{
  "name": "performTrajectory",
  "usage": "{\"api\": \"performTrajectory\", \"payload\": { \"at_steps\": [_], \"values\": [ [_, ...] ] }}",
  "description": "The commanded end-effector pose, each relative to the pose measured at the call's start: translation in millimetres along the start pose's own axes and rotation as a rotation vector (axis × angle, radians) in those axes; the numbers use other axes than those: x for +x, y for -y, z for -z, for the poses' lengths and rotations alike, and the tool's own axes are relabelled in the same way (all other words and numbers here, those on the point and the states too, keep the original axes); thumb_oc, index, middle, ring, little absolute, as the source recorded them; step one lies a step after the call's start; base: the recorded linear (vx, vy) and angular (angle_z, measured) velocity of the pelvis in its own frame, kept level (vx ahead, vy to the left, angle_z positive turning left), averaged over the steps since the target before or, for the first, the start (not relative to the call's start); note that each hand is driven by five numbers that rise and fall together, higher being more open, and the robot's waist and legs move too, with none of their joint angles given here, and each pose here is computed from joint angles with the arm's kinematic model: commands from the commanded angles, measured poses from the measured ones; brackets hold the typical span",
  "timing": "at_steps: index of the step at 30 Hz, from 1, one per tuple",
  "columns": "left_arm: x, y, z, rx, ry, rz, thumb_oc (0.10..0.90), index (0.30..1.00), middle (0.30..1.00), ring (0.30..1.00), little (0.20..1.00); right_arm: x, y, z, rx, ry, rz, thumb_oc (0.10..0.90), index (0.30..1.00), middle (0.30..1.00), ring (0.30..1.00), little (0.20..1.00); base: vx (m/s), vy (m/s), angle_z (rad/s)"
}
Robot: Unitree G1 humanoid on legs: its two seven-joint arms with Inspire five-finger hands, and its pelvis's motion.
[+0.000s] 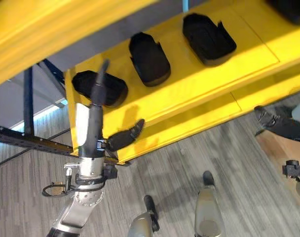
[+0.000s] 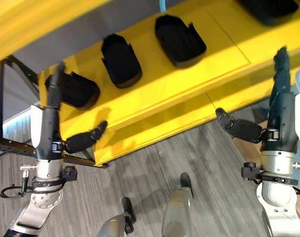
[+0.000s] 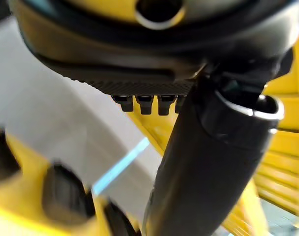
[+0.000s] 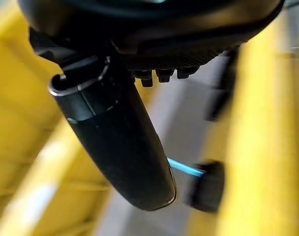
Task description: Move parts from the plastic box to the shelf.
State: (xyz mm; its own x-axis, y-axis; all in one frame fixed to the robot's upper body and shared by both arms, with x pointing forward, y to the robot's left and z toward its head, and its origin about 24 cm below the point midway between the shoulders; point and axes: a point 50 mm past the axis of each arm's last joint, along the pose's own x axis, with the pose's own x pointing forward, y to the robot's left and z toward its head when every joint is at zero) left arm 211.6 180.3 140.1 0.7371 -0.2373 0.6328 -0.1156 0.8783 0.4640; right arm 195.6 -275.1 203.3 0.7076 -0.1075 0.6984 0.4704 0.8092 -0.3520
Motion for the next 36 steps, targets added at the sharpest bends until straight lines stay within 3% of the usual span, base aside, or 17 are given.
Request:
{"api": "performTrajectory", "payload": {
  "at_steps": [1, 2, 3, 6, 12, 15, 16, 22, 28, 36],
  "values": [
    [11, -12, -30, -0.092, 0.191, 0.219, 0.900, 1.000, 1.000, 1.000, 1.000, 26, -1, -49, 0.034, 0.347, 0.065, 0.900, 1.000, 1.000, 1.000, 1.000, -0.06, -0.153, 0.23],
    [11, -11, -30, -0.122, 0.181, 0.253, 0.900, 1.000, 1.000, 1.000, 1.000, 28, -2, -52, 0.027, 0.369, 0.056, 0.900, 1.000, 1.000, 1.000, 1.000, -0.10, -0.212, 0.17],
    [6, -2, -26, -0.175, 0.126, 0.393, 0.900, 1.000, 1.000, 1.000, 1.000, 39, -8, -60, 0.013, 0.421, 0.003, 0.900, 1.000, 1.000, 1.000, 1.000, -0.07, -0.139, 0.11],
    [-1, 7, -19, -0.195, 0.051, 0.494, 0.900, 1.000, 1.000, 1.000, 1.000, 57, -18, -73, -0.026, 0.489, -0.105, 0.900, 1.000, 1.000, 1.000, 1.000, -0.07, -0.127, 0.12],
    [-7, 9, -13, -0.254, 0.030, 0.603, 0.900, 1.000, 1.000, 1.000, 1.000, 66, -27, -78, -0.141, 0.464, -0.371, 0.900, 1.000, 1.000, 1.000, 1.000, -0.09, -0.010, 0.30],
    [-6, 5, -12, -0.260, 0.016, 0.572, 0.900, 1.000, 1.000, 1.000, 1.000, 64, -36, -75, -0.130, 0.454, -0.499, 0.900, 1.000, 1.000, 1.000, 1.000, -0.02, 0.235, 0.84],
    [-7, 2, -8, -0.265, -0.005, 0.549, 0.900, 1.000, 1.000, 1.000, 1.000, 65, -49, -75, -0.093, 0.448, -0.624, 0.900, 1.000, 1.000, 1.000, 1.000, 0.05, 0.388, -0.16],
    [-3, 7, -2, -0.242, -0.007, 0.603, 0.900, 1.000, 1.000, 1.000, 1.000, 56, -63, -70, -0.034, 0.415, -0.731, 0.900, 1.000, 1.000, 1.000, 1.000, 0.06, 0.207, -0.10],
    [-3, -2, -2, -0.237, -0.046, 0.612, 0.900, 1.000, 1.000, 1.000, 1.000, 44, -75, -80, -0.121, 0.515, -0.837, 0.900, 1.000, 1.000, 1.000, 1.000, 0.02, 0.090, 0.04],
    [1, -7, -12, -0.258, -0.016, 0.715, 0.900, 1.000, 1.000, 1.000, 1.000, 44, -70, -67, -0.245, 0.457, -0.791, 0.900, 1.000, 1.000, 1.000, 1.000, -0.02, -0.042, 0.39]
  ]
}}
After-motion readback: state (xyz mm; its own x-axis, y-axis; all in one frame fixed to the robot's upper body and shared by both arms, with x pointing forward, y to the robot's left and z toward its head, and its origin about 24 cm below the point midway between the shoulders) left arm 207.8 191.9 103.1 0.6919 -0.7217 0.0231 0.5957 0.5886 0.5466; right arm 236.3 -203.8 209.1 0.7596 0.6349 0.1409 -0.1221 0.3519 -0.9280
